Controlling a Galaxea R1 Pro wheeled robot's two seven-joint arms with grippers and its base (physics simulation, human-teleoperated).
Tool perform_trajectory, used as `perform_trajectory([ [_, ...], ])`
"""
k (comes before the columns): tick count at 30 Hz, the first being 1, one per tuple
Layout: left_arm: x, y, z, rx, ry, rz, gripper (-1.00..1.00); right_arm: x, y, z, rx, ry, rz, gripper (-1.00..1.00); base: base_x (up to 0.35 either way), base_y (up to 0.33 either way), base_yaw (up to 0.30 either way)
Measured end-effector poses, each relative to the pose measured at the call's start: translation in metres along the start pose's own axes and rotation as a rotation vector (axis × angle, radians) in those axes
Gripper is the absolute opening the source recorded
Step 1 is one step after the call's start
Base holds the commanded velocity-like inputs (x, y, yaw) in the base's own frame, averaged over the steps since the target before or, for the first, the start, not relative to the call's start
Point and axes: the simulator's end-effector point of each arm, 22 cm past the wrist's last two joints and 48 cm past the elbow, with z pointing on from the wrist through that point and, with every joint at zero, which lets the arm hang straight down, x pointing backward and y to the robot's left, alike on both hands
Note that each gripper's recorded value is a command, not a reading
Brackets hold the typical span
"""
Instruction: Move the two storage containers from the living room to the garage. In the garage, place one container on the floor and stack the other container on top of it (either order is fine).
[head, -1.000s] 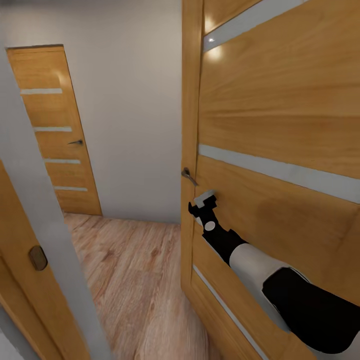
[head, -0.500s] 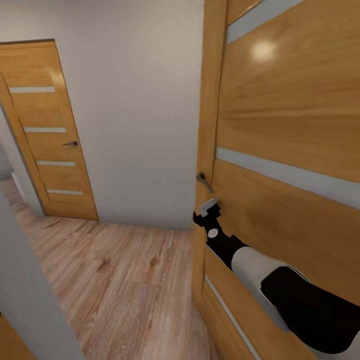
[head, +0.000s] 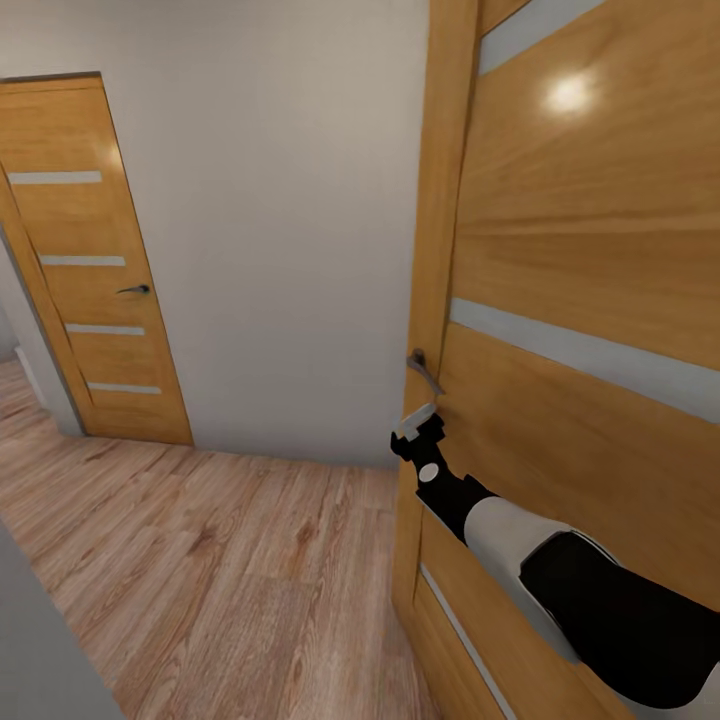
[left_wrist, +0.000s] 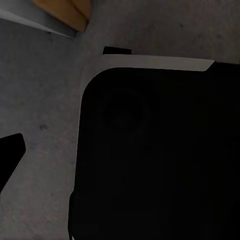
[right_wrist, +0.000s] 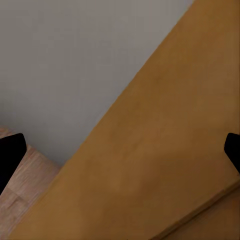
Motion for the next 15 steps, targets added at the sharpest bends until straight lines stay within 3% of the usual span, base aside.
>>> perform_trajectory([
  [15,0.0,0.0,0.0,0.0,0.0,0.0,1.0,0.0033,0.0005,-0.0003,-0.002,0.009,0.005,1.0,0.002,0.0,0.0],
])
